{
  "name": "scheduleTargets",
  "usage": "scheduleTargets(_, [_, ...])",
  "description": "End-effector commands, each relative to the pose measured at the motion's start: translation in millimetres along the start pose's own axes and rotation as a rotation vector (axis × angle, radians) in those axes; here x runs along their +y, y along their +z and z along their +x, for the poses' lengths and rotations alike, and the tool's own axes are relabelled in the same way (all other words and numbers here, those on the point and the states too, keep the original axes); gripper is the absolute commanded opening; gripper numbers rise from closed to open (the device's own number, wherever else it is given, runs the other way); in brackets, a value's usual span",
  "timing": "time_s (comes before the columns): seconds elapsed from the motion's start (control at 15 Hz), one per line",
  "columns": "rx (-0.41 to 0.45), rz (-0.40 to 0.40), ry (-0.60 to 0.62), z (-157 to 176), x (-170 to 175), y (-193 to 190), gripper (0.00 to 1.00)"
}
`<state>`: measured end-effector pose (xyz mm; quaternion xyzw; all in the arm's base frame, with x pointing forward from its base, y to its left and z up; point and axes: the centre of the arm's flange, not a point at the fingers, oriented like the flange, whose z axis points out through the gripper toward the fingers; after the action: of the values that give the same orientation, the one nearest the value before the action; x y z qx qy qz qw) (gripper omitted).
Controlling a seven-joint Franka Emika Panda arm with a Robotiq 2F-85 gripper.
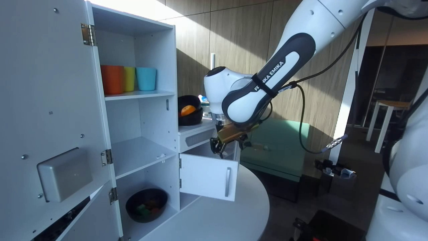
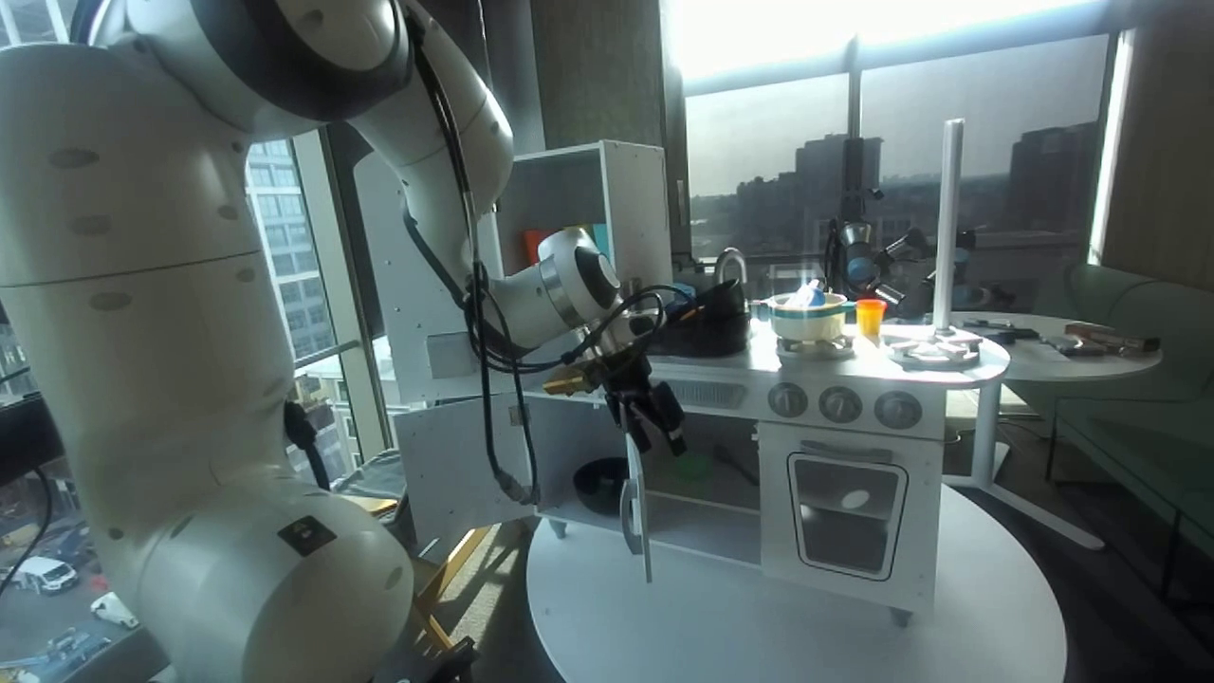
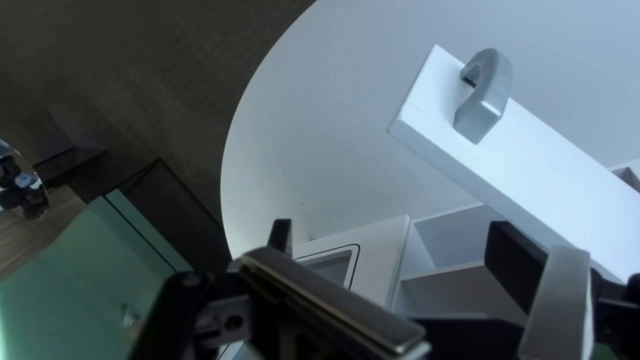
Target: Open the cabinet doors and the oven door.
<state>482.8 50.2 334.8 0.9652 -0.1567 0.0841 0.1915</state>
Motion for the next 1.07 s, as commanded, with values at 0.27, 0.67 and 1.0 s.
scheduleTargets(0.27, [-0.024,0.185,-0.201,-33,-23,-11,1.0])
scheduleTargets(0.67, [0.05,0.268,-0.232,-40,-57,-30,1.0])
scheduleTargets(1.0, [0.041,0.235,-0.142,-22,-43,-19,1.0])
